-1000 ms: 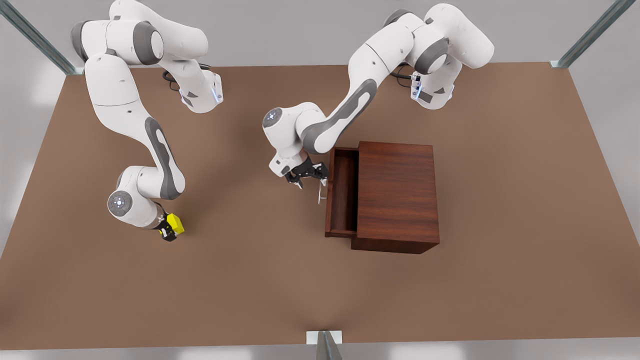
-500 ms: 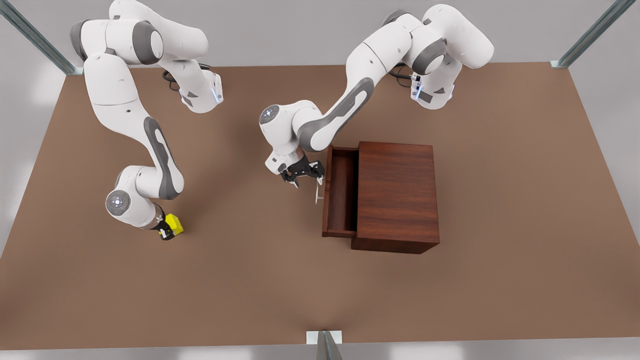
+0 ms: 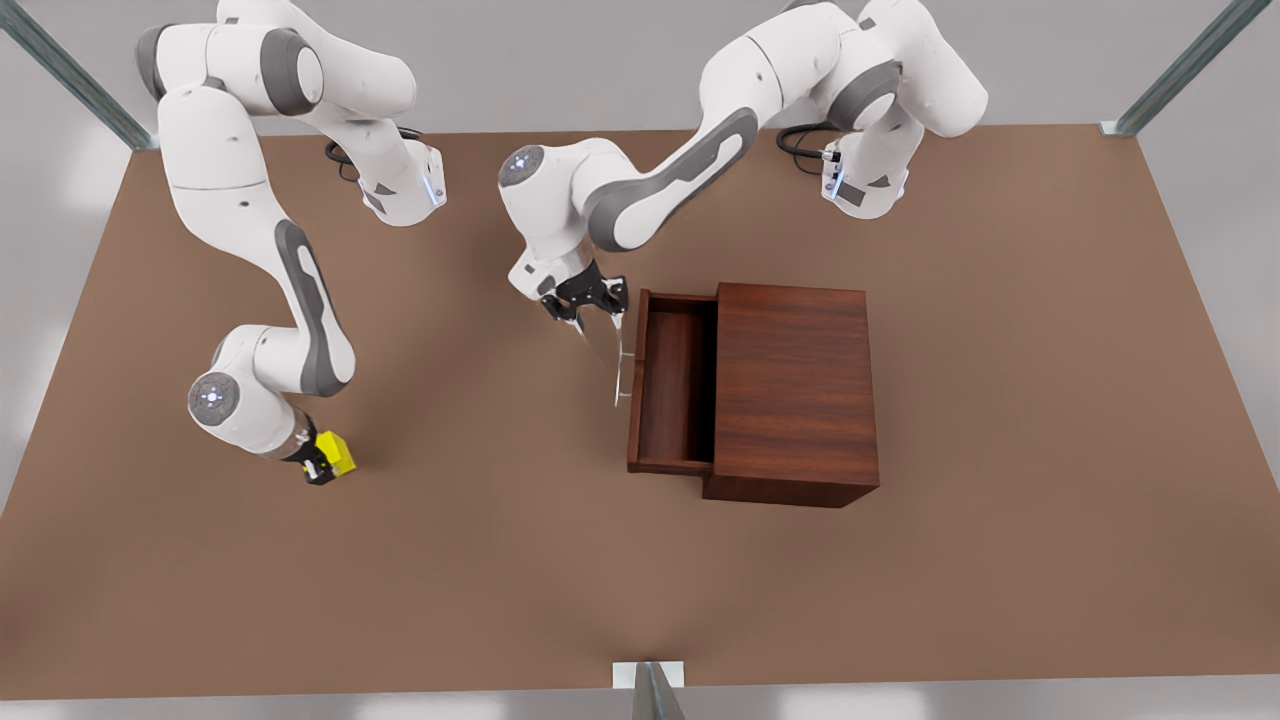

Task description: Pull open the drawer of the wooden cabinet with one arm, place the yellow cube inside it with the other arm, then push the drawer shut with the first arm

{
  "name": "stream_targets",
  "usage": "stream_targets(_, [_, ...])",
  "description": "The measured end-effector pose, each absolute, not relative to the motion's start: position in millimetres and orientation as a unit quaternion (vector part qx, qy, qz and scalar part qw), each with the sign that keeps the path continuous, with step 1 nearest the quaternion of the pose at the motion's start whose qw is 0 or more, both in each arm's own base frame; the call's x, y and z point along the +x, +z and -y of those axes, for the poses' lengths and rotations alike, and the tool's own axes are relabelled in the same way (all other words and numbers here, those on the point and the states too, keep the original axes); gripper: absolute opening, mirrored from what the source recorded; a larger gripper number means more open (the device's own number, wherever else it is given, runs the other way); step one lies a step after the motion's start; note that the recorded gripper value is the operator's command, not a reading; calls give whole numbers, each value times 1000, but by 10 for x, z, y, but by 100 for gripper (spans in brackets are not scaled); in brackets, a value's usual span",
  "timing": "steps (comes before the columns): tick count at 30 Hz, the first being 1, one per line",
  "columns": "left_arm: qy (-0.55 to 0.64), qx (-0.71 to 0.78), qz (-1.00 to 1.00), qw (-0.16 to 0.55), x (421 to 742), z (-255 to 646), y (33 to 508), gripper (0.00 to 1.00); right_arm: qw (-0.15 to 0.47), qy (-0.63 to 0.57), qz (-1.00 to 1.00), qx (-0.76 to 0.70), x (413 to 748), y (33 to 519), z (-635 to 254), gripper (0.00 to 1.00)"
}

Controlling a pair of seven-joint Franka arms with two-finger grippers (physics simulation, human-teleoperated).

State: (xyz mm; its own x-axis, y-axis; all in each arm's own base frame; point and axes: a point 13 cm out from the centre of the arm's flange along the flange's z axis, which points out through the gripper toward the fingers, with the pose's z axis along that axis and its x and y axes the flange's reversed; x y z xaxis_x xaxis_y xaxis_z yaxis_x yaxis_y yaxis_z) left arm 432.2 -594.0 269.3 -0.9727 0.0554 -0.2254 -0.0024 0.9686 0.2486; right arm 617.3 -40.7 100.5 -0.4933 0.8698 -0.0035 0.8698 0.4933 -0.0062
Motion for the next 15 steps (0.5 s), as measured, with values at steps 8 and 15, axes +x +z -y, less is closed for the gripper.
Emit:
stream_targets(8, [90,-239,-967,-16,5993,2321,4189,100,-23,-31,872,-487,6700,1973,-82,65])
stream_targets(15, [18,-256,-965,-57,5929,392,4166,100,10,-63,890,-451,6714,2881,-1772,64])
